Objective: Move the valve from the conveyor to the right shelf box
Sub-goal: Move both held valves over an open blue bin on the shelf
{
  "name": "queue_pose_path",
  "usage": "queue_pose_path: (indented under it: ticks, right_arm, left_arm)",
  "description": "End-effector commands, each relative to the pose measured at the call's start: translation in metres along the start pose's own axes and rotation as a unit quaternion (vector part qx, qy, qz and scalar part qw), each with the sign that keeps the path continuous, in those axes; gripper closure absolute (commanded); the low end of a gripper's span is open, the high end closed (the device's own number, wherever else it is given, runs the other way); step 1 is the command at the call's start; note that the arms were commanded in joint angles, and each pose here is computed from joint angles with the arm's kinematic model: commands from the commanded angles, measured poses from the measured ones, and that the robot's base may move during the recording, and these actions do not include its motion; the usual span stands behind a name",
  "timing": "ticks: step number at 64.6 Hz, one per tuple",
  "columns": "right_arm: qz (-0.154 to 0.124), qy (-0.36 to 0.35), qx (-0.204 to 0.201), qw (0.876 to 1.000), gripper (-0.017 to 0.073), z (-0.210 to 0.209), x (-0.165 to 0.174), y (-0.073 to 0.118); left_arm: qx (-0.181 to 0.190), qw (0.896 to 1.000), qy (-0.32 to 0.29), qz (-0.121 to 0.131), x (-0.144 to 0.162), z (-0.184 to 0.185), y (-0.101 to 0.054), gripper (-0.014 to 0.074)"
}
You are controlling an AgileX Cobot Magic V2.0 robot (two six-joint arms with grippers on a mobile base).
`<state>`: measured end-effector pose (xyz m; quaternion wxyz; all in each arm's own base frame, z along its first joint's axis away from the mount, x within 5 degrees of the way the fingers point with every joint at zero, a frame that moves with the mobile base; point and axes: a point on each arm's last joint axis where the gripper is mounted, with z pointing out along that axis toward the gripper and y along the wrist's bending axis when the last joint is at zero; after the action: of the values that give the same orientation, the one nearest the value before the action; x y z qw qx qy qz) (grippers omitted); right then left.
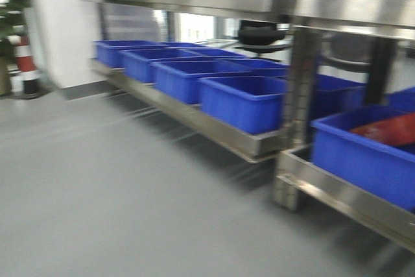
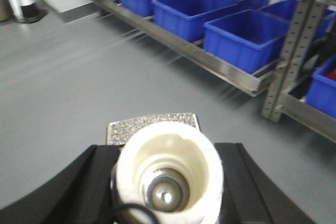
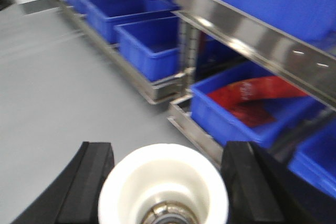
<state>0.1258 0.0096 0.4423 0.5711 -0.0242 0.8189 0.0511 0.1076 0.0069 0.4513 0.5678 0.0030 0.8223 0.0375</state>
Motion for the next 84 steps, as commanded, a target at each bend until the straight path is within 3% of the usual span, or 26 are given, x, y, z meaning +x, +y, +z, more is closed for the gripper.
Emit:
queue_pose_path:
  ticks: [1, 84]
  right_arm:
    - [-0.005, -0.051, 0.006, 0.999, 0.0712, -0.0069, -0.0109, -0.0003]
    - [-0.005, -0.051, 0.006, 0.999, 0.0712, -0.0069, -0.0109, -0.0003]
  left_arm:
    - [0.004, 0.999, -0.039, -0.004, -0.0077, -0.0052, -0.0008, 0.0704]
    - [0.004, 0.999, -0.039, -0.004, -0.0077, -0.0052, -0.0008, 0.0704]
